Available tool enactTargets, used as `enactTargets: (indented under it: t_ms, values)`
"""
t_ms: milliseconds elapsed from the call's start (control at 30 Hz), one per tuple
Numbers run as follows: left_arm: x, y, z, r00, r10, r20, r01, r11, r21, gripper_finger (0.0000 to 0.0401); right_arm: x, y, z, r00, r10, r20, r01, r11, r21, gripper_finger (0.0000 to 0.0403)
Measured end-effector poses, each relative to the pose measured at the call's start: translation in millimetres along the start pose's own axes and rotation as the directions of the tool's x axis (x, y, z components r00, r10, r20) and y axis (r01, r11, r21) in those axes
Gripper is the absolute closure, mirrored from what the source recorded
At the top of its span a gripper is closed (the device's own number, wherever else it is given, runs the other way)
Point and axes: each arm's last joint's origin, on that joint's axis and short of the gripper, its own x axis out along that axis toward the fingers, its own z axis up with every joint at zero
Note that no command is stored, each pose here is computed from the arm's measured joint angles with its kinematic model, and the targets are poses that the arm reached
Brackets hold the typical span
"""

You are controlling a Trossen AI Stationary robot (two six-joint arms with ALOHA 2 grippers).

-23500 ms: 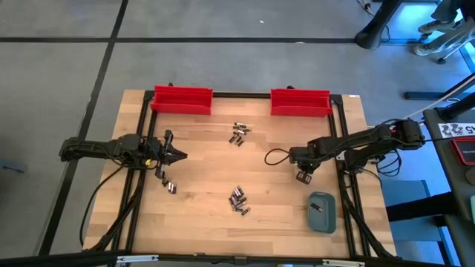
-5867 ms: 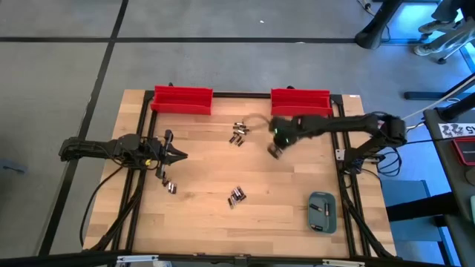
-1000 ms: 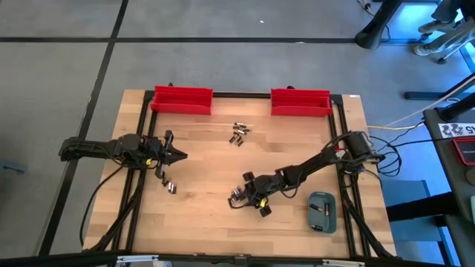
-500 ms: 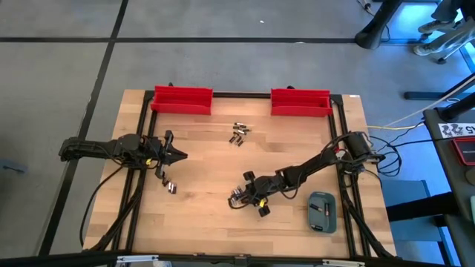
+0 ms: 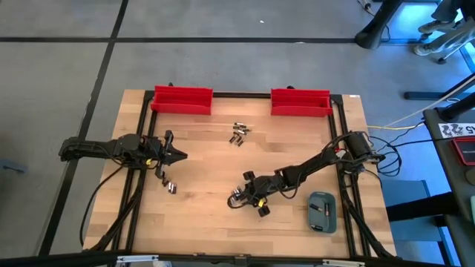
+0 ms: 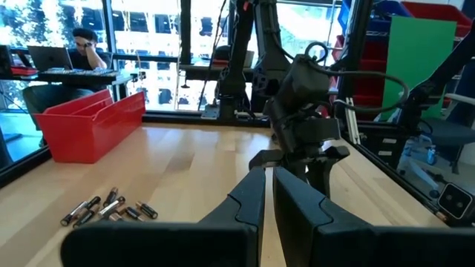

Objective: Sort batteries
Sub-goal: Put the small black battery into the right red bin

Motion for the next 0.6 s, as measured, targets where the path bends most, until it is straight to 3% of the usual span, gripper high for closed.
enactTargets:
  t_ms: [600]
  values:
    - [0, 0, 0, 1.000, 0.000, -0.001, 0.000, 1.000, 0.000, 0.0381, -11, -1, 12, 0.999, -0.016, 0.042, 0.016, 1.000, 0.008, 0.0255]
